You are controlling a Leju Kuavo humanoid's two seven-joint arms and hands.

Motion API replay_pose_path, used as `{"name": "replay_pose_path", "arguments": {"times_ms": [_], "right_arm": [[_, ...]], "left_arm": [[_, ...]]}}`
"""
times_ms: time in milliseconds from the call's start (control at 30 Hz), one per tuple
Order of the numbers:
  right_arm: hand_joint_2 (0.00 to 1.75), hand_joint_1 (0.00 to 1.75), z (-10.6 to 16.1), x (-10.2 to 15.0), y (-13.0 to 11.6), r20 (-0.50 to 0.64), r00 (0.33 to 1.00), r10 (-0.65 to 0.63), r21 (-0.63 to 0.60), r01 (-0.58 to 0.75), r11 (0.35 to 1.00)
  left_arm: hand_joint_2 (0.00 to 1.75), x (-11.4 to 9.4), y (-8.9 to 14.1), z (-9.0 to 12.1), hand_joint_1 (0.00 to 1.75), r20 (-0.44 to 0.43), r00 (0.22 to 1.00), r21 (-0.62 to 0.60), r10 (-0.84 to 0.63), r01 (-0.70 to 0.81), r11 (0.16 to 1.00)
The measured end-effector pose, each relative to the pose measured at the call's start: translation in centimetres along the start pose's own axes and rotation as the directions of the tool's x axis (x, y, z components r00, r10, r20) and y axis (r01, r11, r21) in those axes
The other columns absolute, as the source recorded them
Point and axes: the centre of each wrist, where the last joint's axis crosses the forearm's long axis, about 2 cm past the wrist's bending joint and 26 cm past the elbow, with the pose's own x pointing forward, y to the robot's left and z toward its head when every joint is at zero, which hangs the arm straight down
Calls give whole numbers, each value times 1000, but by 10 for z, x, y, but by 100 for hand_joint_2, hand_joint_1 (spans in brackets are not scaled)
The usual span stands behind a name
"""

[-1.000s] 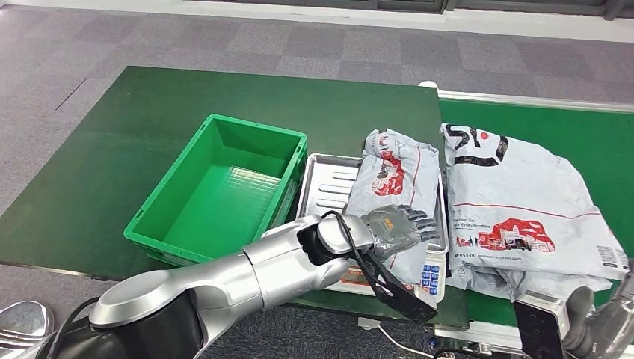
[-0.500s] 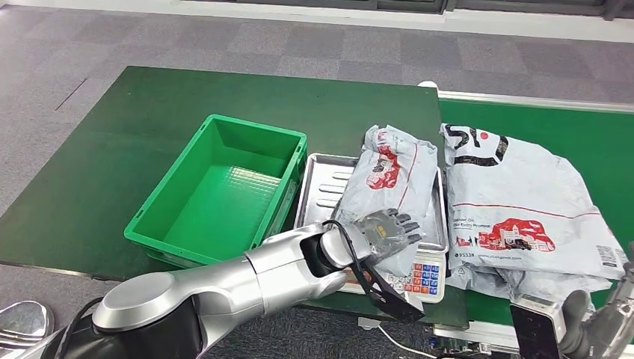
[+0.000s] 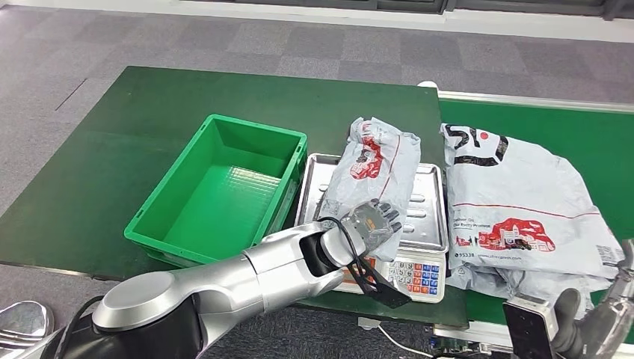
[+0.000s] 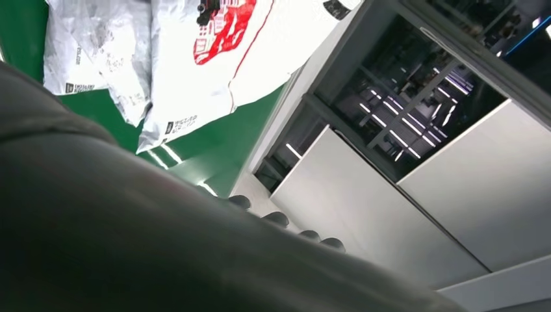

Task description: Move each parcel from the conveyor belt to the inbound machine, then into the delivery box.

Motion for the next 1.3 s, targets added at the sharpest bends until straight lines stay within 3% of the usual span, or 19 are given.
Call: {"name": "replay_pose_path", "arguments": {"times_ms": [233, 367, 967, 1133, 1300], "right_arm": [[0, 0, -1, 2, 3, 1, 1000, -7, 3, 7, 1000], [0, 0, -1, 4, 5, -2, 1000, -20, 7, 20, 1000], [0, 0, -4, 7, 9, -5, 1000, -25, 25, 25, 999], [0, 0, -2, 6, 9, -9, 999, -36, 36, 36, 999], [0, 0, 2, 6, 8, -15, 999, -48, 46, 48, 998]], "left_arm": [[175, -1, -2, 0, 0, 0, 1000, -2, 3, -3, 1000], [175, -1, -3, 0, 175, 8, 1000, -7, 13, -13, 1000], [175, -4, -2, -1, 175, 49, 998, -35, 50, -48, 998], [175, -9, 6, -1, 175, 50, 991, 95, 121, -126, 988], [175, -18, 32, 2, 175, 61, 981, 302, 185, -195, 933]]}}
